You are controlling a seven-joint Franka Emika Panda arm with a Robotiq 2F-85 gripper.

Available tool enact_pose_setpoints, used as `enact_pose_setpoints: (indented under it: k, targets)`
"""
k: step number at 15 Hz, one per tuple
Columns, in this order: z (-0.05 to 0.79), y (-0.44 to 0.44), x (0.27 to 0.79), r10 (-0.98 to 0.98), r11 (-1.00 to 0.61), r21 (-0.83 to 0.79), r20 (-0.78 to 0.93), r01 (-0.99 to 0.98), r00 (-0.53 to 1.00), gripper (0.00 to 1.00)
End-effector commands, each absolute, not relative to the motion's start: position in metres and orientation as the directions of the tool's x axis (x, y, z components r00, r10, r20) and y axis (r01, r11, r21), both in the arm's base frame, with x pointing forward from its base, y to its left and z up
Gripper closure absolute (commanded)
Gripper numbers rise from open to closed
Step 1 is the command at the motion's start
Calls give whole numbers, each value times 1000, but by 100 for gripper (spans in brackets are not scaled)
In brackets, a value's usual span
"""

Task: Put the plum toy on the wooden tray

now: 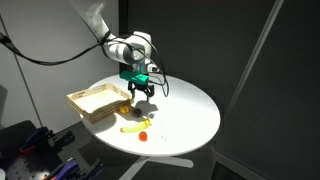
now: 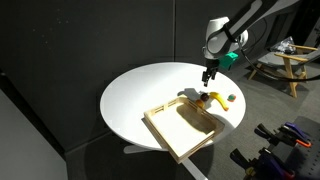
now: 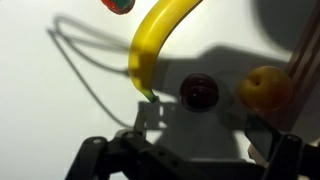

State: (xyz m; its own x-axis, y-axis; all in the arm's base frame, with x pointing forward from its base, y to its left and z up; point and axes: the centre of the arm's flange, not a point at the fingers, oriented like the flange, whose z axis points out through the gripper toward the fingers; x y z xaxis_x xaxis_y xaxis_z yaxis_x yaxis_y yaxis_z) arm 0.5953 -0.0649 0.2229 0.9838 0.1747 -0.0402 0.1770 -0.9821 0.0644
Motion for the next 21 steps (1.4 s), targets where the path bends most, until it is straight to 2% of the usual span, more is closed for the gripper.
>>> enact_pose_setpoints:
  k: [1,21]
  targets:
    - [210,-62,608,161,-984,74,-28,162,987,0]
    - [146,-50,615,200,-977,69,-54,203,978,0]
